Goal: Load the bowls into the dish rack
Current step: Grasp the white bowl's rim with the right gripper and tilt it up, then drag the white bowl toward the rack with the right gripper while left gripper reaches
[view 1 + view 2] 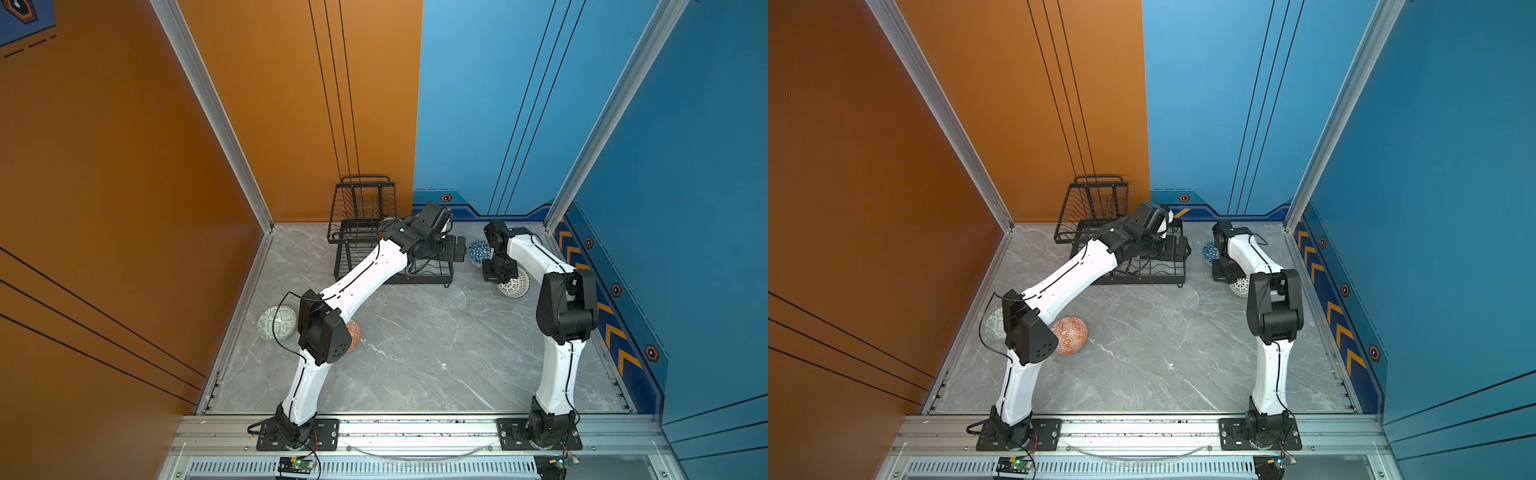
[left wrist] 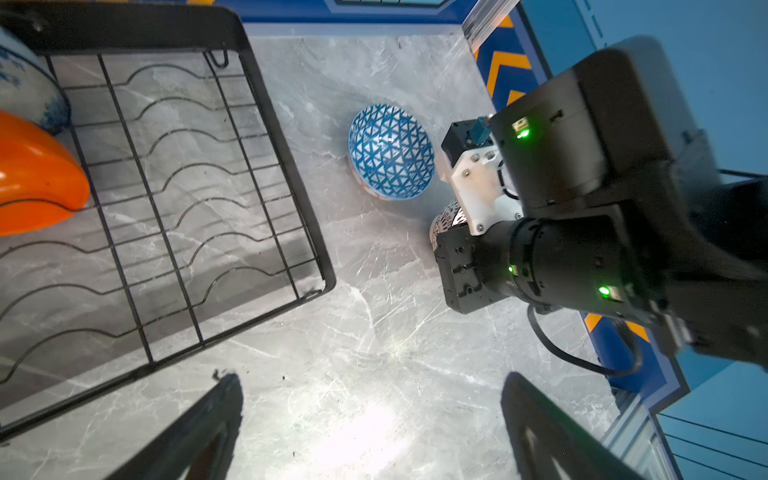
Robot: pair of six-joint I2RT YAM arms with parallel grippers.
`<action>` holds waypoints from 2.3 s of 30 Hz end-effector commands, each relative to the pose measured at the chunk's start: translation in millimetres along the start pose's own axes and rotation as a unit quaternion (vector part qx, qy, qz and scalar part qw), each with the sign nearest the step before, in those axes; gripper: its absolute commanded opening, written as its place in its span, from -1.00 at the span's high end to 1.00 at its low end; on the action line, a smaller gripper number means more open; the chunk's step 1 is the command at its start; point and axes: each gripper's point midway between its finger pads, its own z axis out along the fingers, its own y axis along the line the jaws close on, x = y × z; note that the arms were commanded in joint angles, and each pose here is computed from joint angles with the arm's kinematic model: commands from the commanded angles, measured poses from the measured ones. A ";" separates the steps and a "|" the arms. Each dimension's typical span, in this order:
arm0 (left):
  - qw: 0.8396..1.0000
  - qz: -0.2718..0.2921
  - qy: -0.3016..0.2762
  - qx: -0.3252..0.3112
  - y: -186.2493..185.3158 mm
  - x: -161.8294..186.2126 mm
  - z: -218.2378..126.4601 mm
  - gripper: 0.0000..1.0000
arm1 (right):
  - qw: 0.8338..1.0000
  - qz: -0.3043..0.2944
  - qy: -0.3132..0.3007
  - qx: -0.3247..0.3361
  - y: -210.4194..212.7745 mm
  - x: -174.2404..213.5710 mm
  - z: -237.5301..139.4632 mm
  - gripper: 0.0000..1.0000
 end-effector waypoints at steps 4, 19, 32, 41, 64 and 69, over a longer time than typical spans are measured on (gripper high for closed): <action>0.999 0.009 -0.023 -0.021 2.0 5.5 -47.7 -0.96 | 0.998 -0.041 0.028 -0.041 52.9 51.5 -26.6 0.96; 0.994 -0.044 -0.073 -0.070 47.7 20.6 -96.0 -0.96 | 0.986 -0.107 0.084 -0.098 121.0 111.1 -26.8 0.88; 0.993 -0.061 -0.072 -0.078 56.6 36.3 -79.1 -0.96 | 0.980 -0.100 0.115 -0.125 125.3 101.0 -18.5 0.47; 0.994 -0.074 -0.057 -0.061 46.2 38.3 -62.3 -0.96 | 0.984 -0.075 0.081 -0.139 121.3 79.4 -37.0 0.20; 0.998 -0.012 0.041 -0.049 18.6 83.8 31.5 -0.96 | 0.972 0.126 0.015 -0.198 34.5 28.7 -91.1 -0.99; 0.997 -0.007 0.063 -0.045 7.8 97.2 62.6 -0.96 | 0.965 0.157 0.006 -0.208 24.2 21.2 -98.4 -1.00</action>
